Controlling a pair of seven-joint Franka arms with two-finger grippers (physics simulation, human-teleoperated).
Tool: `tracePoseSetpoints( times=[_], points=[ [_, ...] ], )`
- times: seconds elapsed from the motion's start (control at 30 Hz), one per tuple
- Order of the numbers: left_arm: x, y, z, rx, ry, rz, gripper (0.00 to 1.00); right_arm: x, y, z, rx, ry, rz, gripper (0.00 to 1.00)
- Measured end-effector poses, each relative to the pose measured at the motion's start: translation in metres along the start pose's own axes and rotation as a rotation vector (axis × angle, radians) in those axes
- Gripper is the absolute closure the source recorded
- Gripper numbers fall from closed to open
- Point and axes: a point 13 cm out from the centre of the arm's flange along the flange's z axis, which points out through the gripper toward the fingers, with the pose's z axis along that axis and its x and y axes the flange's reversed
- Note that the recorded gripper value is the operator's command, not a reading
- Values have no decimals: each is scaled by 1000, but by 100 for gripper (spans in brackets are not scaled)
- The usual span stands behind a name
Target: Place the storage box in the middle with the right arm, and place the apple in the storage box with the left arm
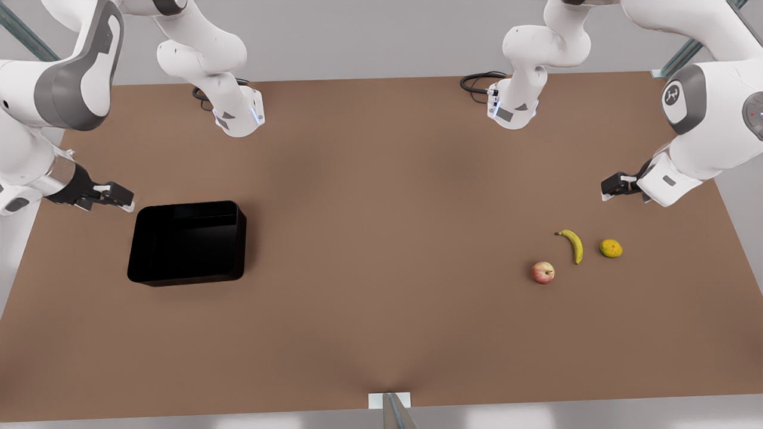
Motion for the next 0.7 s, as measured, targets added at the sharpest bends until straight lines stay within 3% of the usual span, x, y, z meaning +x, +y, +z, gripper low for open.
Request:
tracePoseSetpoints(
  times=[0.1, 0.17, 0.33, 0.53, 0.7],
  points=[
    [-1, -1, 0, 0, -3, 5, 0, -2, 1, 9, 5, 17, -6, 0],
    [-1, -1, 0, 0, -2, 7, 0, -11, -21, 51, 29, 92, 20, 0],
    [1, -1, 3, 1, 9, 12, 0, 0, -175, 179, 59, 197, 106, 0],
    [2, -2, 4, 2, 17, 17, 0, 36, -182, 298, 18, 163, -26, 0],
    [4, -2, 4, 3, 21, 19, 0, 32, -188, 338, 31, 78, -109, 0]
  ],
)
